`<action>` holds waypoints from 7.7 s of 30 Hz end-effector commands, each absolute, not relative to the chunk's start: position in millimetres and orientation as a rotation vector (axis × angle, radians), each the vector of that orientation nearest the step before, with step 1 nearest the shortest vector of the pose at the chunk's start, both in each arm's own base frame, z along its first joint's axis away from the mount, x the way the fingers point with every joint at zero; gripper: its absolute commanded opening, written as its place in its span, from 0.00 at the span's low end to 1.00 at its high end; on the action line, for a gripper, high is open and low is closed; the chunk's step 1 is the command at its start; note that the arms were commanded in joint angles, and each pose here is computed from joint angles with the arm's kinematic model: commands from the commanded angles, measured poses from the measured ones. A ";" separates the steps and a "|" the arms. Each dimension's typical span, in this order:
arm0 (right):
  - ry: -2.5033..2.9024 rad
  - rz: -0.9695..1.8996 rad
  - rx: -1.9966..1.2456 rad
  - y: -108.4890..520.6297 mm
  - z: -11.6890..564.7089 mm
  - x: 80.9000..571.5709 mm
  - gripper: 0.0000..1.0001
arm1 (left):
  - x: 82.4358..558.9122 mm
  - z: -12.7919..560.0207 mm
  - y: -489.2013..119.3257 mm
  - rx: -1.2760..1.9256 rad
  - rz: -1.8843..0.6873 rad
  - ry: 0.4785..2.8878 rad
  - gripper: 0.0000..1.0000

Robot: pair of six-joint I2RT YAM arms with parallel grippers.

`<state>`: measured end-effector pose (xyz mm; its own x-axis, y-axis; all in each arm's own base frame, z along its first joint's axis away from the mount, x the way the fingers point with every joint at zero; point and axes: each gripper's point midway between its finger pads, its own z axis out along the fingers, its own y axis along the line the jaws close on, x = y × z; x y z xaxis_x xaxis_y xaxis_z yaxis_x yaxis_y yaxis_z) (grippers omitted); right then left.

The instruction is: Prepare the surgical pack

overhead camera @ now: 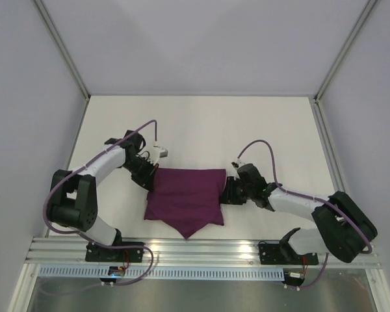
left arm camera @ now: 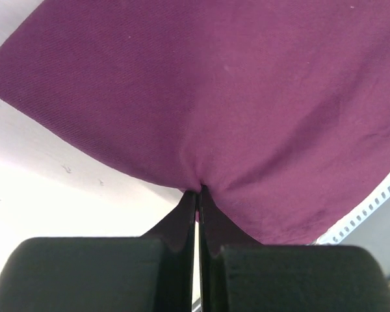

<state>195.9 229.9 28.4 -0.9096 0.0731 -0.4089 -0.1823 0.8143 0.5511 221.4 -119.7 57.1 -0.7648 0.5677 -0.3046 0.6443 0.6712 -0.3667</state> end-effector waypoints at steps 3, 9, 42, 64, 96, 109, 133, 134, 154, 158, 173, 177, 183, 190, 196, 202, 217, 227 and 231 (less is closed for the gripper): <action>2.543 0.980 0.004 251.1 22.4 208.9 0.01 | 242.8 34.3 -113.6 1.028 -0.591 2.717 0.00; 2.506 0.893 0.109 244.4 24.6 288.4 0.00 | 308.5 48.5 -111.0 1.002 -0.403 2.640 0.00; 2.308 1.032 0.177 282.2 109.6 203.3 0.40 | 241.3 97.1 -141.6 1.823 0.218 1.707 1.00; 2.266 1.189 0.247 386.3 71.5 197.0 0.12 | 226.3 78.2 -147.4 1.722 0.105 1.691 0.46; 1.836 1.346 0.452 426.1 120.3 264.3 0.01 | 219.7 128.9 -168.8 1.538 -0.075 1.718 0.00; 1.669 1.031 0.733 356.1 72.9 303.0 0.01 | 213.8 118.6 -153.6 1.589 -0.015 1.739 0.00; 1.666 0.949 0.765 308.2 48.8 325.8 0.01 | 203.6 77.0 -137.9 1.666 0.028 1.769 0.00; 1.732 0.969 0.710 325.3 43.9 318.0 0.00 | 205.8 79.2 -139.2 1.658 0.031 1.768 0.00; 1.852 1.210 0.736 412.8 35.7 281.0 0.01 | 215.4 100.0 -145.2 1.589 0.033 1.777 0.00; 1.861 0.963 0.931 333.9 3.3 290.5 0.00 | 210.6 89.1 -136.5 1.616 0.061 1.788 0.00; 2.414 0.896 0.532 269.3 36.8 181.9 0.07 | 197.6 71.1 -122.4 1.714 0.080 1.834 0.00; 2.393 0.768 0.367 233.9 80.3 185.4 0.42 | 187.7 67.0 -111.5 1.805 0.096 1.861 0.11; 2.215 0.845 0.144 218.2 167.5 255.2 0.78 | 166.9 76.0 -100.9 1.945 0.048 1.915 0.58; 2.296 0.875 -0.179 265.2 157.2 323.7 0.89 | 137.0 176.4 -146.0 1.784 -0.334 1.764 0.82; 2.365 0.965 -0.243 276.9 118.3 355.6 0.89 | 202.8 188.4 -170.7 1.292 -0.238 1.921 0.88; 2.410 1.091 -0.296 291.9 69.9 347.5 0.85 | 263.1 128.4 -151.7 1.247 0.149 2.045 0.89; 2.388 1.300 -0.200 306.0 41.9 298.9 0.57 | 239.5 137.7 -140.0 1.348 0.118 1.949 0.84; 2.378 1.229 0.050 310.2 39.7 310.0 0.02 | 222.6 175.9 -28.1 1.065 0.500 2.160 0.94; 2.374 1.114 0.143 302.3 38.2 332.1 0.00 | 218.7 180.3 -2.4 0.884 0.525 2.194 0.96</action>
<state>311.3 312.4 52.9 -0.8875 0.2123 -0.4089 -0.2248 0.5752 0.7865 230.4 -22.6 181.9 -0.4465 0.7683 -0.4587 0.4958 0.6392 0.5880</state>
